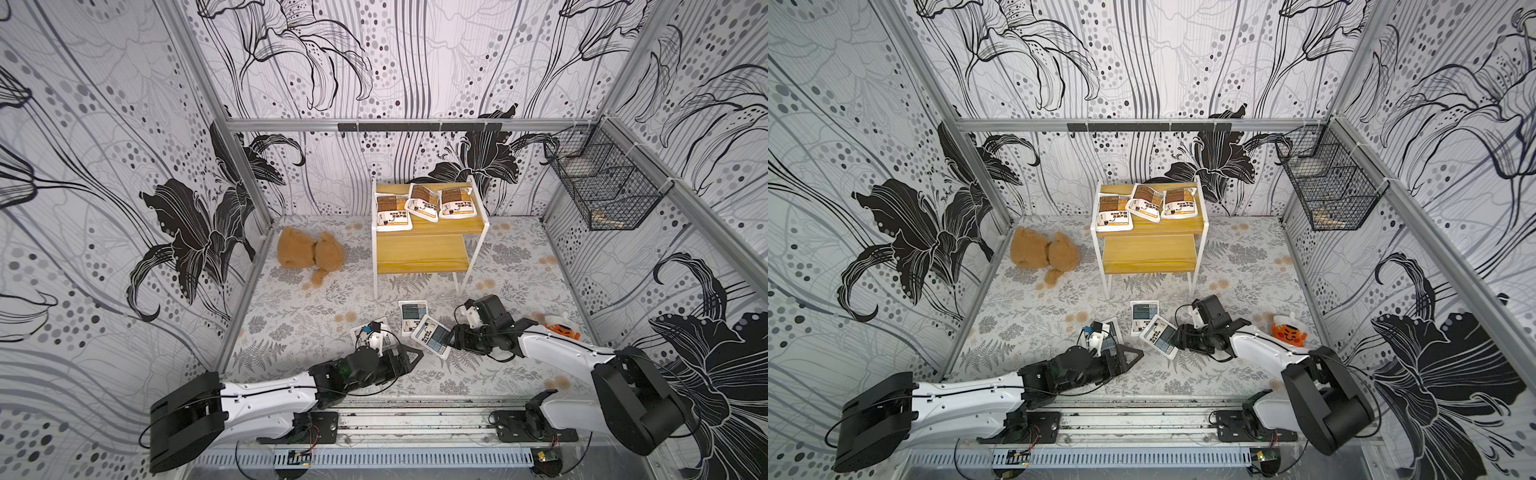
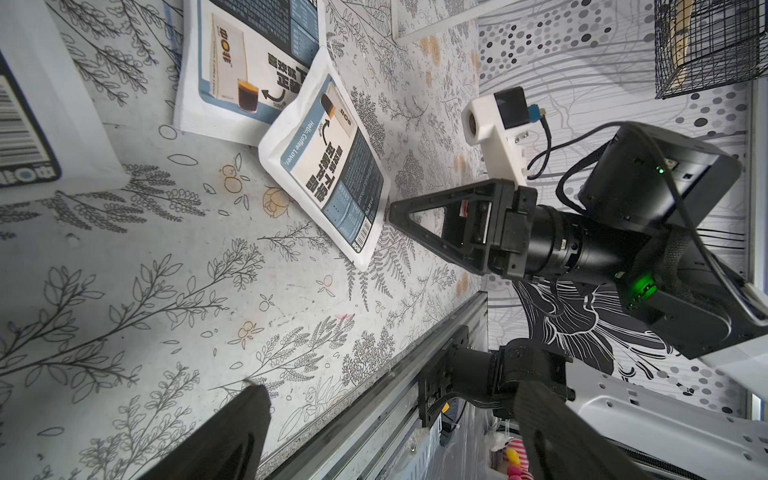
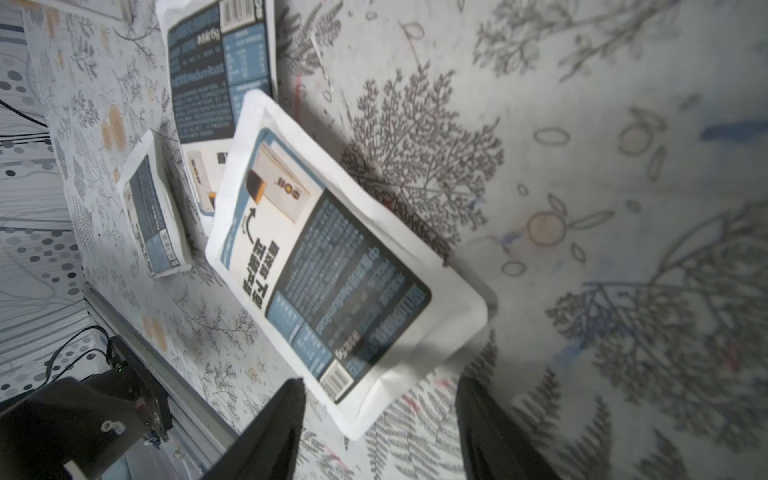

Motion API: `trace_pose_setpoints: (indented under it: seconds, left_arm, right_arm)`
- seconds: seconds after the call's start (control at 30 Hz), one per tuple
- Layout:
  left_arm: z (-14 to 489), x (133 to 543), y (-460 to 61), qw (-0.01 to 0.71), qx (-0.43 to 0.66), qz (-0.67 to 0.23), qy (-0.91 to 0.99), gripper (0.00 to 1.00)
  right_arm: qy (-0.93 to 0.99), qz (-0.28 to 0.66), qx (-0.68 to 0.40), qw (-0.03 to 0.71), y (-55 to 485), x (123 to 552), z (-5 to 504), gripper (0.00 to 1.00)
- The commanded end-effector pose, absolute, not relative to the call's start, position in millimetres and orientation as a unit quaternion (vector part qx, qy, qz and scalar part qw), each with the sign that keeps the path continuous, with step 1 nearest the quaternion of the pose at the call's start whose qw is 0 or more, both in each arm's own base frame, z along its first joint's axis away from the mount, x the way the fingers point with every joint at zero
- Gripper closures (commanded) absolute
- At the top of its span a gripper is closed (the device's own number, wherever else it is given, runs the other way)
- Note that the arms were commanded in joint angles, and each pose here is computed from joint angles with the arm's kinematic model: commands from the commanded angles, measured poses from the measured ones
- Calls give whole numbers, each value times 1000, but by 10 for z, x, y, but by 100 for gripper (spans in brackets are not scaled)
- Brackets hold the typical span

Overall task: Place the bagged coffee beans on the shelf by color
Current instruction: Pick up the bagged coffee beans at the center of the board.

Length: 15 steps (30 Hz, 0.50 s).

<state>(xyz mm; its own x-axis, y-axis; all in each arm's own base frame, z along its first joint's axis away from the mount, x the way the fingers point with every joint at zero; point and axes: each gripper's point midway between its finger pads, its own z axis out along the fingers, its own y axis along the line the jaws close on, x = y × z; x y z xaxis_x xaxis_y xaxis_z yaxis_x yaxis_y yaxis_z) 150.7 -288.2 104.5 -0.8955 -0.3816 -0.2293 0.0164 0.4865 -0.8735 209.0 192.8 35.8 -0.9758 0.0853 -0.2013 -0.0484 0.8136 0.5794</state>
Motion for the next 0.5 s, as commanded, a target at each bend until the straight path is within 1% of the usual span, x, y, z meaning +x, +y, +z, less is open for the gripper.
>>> trace_pose_setpoints:
  seconds: [0.0, 0.07, 0.23, 0.47]
  left_arm:
    - [1094, 1527, -2917, 210, -109, -510, 827, 3]
    - [1090, 1531, -2936, 209, -108, -511, 827, 3]
    - [1096, 1551, -3009, 208, -101, -510, 828, 3]
    - [1045, 1567, -3084, 204, -93, -500, 836, 2]
  right_arm:
    - [935, 343, 23, 94, 1984, 1971, 427, 37]
    - [931, 350, 16, 100, 1997, 1972, 515, 37]
    - [934, 332, 3, 130, 1952, 2100, 744, 37]
    - [938, 315, -3, 143, 1933, 2369, 773, 37]
